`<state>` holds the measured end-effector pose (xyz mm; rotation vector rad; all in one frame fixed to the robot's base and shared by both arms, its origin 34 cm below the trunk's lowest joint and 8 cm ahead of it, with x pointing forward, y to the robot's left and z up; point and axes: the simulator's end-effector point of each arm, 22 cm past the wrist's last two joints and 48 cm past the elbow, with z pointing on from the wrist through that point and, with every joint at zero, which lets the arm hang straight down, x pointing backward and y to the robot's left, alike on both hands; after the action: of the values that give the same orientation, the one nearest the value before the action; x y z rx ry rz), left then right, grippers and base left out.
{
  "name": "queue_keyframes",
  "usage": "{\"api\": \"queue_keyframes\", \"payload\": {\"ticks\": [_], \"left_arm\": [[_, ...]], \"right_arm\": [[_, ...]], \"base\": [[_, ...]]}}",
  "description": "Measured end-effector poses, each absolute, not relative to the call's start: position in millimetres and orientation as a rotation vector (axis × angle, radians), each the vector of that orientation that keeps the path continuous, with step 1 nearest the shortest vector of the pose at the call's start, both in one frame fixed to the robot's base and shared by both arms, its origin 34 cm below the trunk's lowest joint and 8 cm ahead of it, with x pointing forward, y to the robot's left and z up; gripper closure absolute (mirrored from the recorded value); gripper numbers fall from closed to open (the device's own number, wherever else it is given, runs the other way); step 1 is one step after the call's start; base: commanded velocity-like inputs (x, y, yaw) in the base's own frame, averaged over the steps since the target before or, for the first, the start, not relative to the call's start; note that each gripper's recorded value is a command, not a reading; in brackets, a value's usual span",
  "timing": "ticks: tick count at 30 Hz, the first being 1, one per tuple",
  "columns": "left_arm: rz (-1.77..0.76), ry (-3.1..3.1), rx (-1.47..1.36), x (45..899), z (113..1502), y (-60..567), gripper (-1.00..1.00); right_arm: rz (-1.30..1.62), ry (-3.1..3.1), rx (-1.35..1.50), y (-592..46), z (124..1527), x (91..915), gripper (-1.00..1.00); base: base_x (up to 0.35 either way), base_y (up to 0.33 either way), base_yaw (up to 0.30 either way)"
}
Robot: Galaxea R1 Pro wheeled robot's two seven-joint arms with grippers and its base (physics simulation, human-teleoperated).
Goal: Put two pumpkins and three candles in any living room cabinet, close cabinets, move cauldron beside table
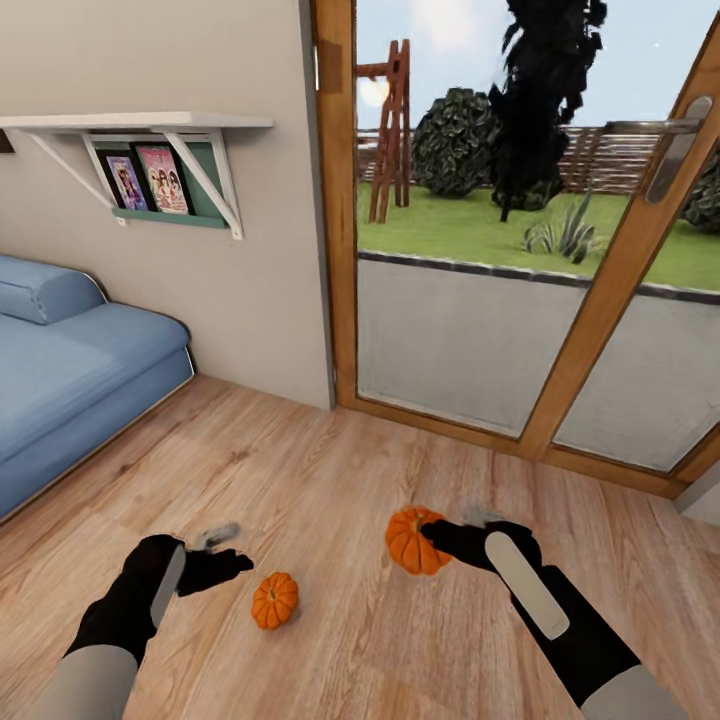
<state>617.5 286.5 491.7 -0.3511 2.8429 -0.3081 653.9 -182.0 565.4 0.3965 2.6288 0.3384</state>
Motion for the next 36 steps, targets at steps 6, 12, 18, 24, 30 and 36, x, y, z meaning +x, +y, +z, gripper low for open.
{"api": "queue_keyframes", "payload": {"ticks": [6, 12, 18, 24, 30, 36], "left_arm": [[-0.354, 2.744, -0.628, 618.2, 493.1, 324.5, -1.00], [-0.434, 2.659, -0.800, 619.4, 496.8, 338.3, -1.00], [-0.453, 2.636, -0.837, 618.8, 490.2, 341.7, -1.00], [-0.456, 2.631, -0.842, 617.3, 478.1, 341.5, -1.00], [-0.447, 2.589, -0.879, 617.8, 467.0, 351.2, -1.00], [-0.439, 2.528, -0.948, 615.7, 455.2, 367.3, -1.00]], "right_arm": [[0.370, 2.615, 0.387, -178.6, 570.3, 658.3, 1.00], [0.398, 2.609, 0.377, -172.9, 572.3, 658.6, 1.00], [0.528, 2.570, 0.342, -152.0, 573.0, 661.6, 1.00], [0.559, 2.563, 0.330, -143.3, 561.6, 659.2, 1.00], [0.596, 2.558, 0.333, -125.0, 552.4, 656.8, 1.00], [0.600, 2.550, 0.336, -124.3, 543.0, 656.5, 1.00]], "base": [[0.000, 0.000, 0.000], [0.000, 0.000, 0.000], [0.000, 0.000, 0.000], [0.000, 0.000, 0.000], [0.000, 0.000, 0.000], [0.000, 0.000, 0.000]]}}
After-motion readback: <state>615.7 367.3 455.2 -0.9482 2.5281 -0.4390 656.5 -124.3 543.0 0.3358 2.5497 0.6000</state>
